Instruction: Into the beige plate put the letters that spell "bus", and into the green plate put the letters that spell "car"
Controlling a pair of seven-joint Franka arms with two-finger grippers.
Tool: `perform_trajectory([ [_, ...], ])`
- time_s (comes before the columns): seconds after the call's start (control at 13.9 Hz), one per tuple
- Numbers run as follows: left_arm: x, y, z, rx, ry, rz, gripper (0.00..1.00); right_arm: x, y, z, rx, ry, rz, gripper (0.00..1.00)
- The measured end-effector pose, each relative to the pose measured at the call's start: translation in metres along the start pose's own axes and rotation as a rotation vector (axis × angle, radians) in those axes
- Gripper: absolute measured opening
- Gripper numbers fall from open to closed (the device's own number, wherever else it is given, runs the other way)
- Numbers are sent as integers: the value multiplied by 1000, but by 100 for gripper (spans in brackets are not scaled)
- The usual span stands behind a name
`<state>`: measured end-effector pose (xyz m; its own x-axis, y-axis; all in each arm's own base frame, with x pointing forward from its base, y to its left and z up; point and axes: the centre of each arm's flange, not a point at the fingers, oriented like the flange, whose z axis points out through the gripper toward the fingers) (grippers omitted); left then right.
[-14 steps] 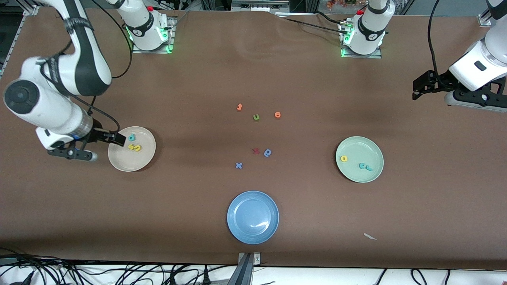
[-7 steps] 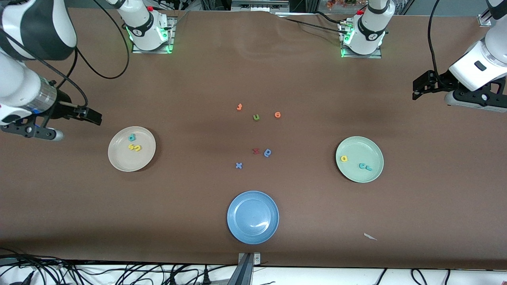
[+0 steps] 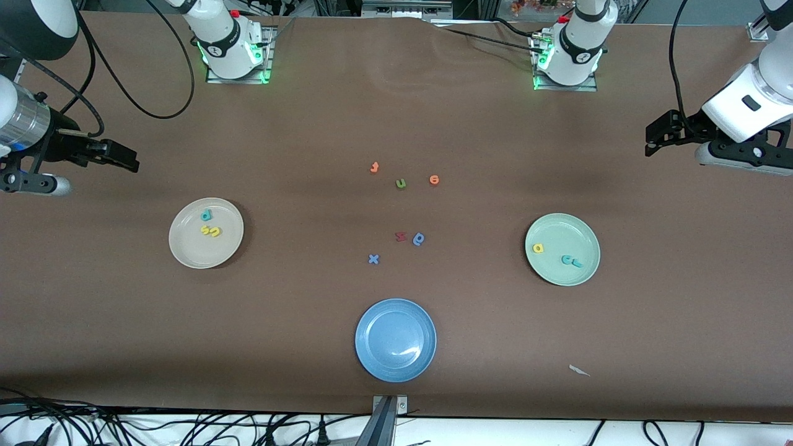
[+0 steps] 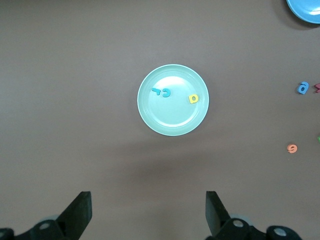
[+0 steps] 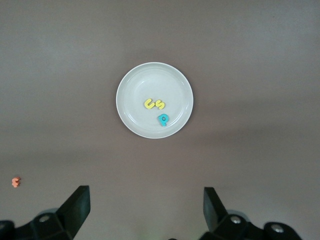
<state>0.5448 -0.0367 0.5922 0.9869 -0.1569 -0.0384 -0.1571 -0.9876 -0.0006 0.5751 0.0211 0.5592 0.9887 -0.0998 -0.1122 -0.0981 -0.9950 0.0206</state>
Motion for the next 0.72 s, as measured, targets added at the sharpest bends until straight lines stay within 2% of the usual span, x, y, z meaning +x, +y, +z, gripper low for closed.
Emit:
perform_trajectory([
  [0.72,0,0,0,0,-2,0,100,4,-3,-4,1,-25,-4,100],
])
